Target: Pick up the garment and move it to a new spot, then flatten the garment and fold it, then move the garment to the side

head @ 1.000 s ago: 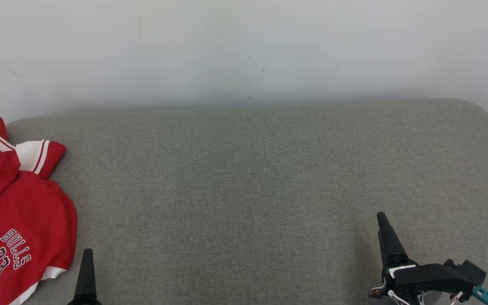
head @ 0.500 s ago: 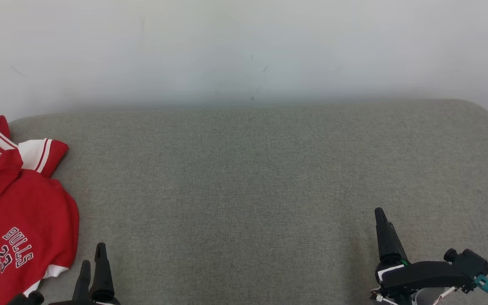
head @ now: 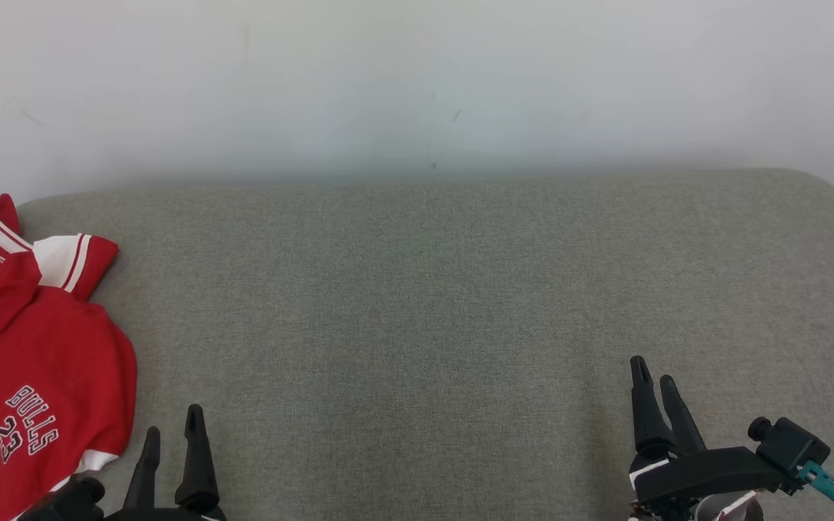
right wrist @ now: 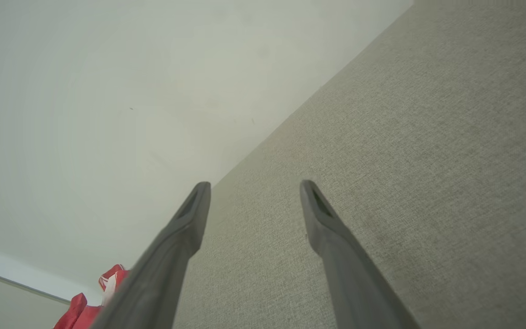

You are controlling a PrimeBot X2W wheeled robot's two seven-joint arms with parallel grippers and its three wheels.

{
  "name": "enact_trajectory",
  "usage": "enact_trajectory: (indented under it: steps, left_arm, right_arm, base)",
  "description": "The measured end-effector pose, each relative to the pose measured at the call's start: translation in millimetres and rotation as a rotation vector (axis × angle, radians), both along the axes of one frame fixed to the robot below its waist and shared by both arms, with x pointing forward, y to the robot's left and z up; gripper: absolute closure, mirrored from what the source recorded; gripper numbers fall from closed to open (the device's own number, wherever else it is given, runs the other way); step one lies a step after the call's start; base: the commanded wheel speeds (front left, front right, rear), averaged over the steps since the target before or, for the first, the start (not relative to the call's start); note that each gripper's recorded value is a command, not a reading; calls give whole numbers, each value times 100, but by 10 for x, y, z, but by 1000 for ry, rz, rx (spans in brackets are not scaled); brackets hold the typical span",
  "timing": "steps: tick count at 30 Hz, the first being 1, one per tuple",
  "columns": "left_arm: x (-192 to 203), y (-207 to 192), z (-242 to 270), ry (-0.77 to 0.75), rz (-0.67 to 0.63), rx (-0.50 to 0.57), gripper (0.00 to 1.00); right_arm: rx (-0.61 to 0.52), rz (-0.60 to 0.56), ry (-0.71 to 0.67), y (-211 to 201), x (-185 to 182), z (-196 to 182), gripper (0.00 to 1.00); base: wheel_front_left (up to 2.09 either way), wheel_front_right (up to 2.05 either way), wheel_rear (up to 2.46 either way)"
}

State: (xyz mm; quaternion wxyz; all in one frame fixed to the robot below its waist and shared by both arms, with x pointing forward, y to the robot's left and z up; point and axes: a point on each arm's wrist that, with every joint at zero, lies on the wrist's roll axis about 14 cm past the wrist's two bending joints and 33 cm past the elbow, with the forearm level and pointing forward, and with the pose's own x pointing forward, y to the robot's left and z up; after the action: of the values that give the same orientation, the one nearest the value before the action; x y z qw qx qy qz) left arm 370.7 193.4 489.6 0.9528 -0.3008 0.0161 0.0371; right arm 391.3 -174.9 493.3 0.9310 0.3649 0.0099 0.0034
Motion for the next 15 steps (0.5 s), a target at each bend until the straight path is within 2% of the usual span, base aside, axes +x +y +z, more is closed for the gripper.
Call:
enact_trajectory:
  steps: [15]
  left_arm:
    - [-12, -112, 55, -26, -50, 207, 0]
  right_arm:
    - [-156, -2, -1, -30, -20, -45, 0]
  base:
    - [0, 0, 0]
